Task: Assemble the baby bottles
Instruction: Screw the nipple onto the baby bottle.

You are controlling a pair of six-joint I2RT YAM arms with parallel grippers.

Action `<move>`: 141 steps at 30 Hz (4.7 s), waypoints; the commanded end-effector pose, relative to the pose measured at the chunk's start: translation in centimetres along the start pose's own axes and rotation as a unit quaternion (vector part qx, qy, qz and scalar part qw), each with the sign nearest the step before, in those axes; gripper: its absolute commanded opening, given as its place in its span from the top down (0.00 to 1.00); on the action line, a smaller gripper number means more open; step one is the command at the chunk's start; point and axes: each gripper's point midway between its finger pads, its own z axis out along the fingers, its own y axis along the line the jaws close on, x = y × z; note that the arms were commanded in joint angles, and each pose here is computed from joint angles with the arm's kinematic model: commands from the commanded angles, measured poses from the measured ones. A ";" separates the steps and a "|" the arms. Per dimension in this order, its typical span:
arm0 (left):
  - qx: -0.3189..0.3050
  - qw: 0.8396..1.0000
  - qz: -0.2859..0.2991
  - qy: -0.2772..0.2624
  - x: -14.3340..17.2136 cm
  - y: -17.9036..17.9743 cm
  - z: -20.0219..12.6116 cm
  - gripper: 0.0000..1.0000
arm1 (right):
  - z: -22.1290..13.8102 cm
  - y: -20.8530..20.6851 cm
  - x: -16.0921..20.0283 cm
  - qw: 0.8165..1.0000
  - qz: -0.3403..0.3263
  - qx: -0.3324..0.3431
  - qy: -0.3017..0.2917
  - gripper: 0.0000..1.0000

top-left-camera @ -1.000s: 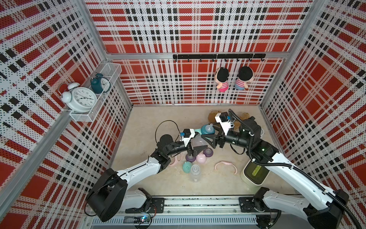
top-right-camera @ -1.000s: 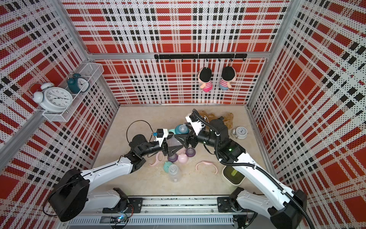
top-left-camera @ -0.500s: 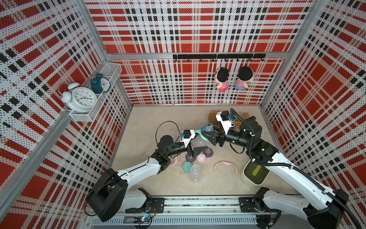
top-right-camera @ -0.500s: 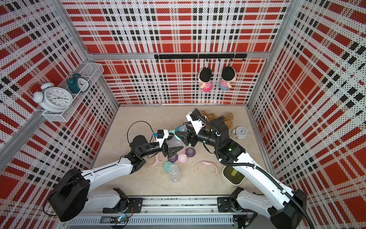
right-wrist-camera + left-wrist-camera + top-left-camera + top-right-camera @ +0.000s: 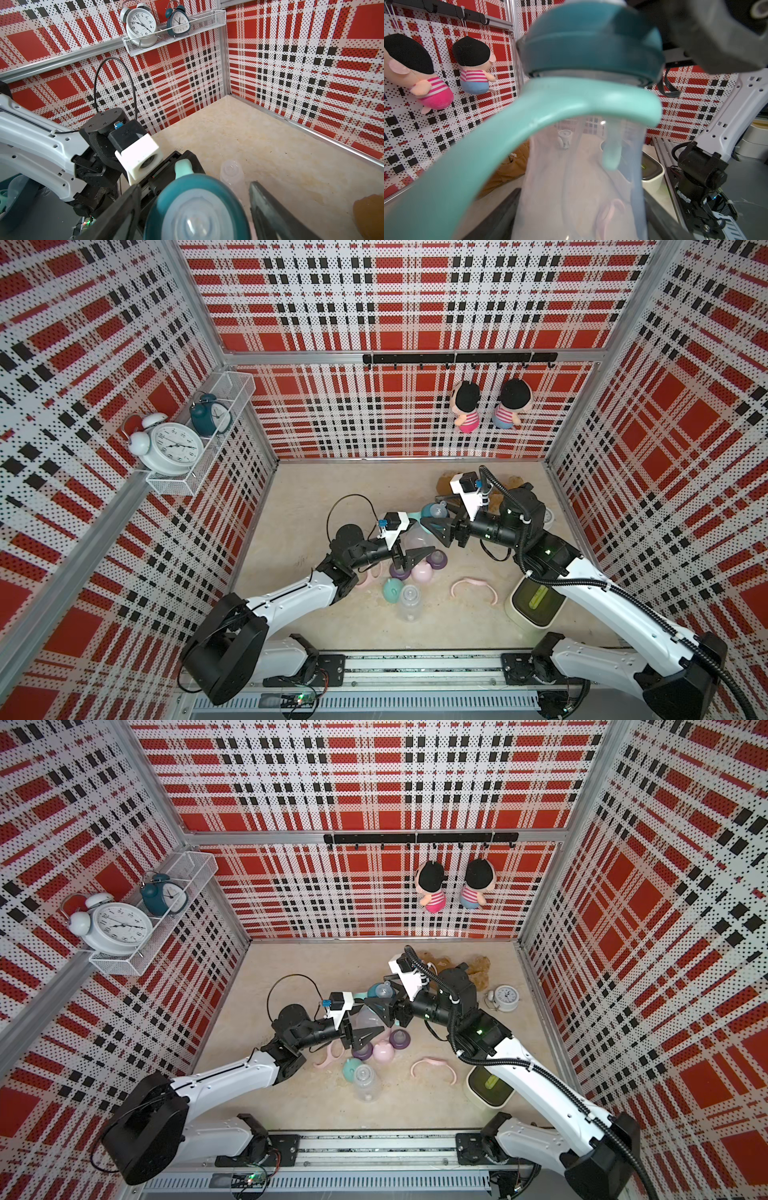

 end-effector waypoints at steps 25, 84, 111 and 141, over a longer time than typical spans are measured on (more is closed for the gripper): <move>-0.104 0.994 0.024 -0.027 -1.5 2.3 0.6 1.00 | 0.1 -1.2 -0.3 0.998 0.046 0.039 -0.006 0.45; 0.075 0.997 -0.005 -0.021 -1.7 -2.0 1.1 1.00 | -2.1 0.3 0.5 1.000 -0.023 -0.013 -0.003 0.18; -0.058 0.998 -0.011 -0.028 -1.6 2.1 2.0 1.00 | -1.9 -3.0 1.0 0.997 0.034 0.069 0.013 0.60; -0.124 0.992 0.018 -0.013 -1.4 2.2 5.6 1.00 | -6.2 -3.9 -1.4 0.977 0.082 0.195 -0.036 0.01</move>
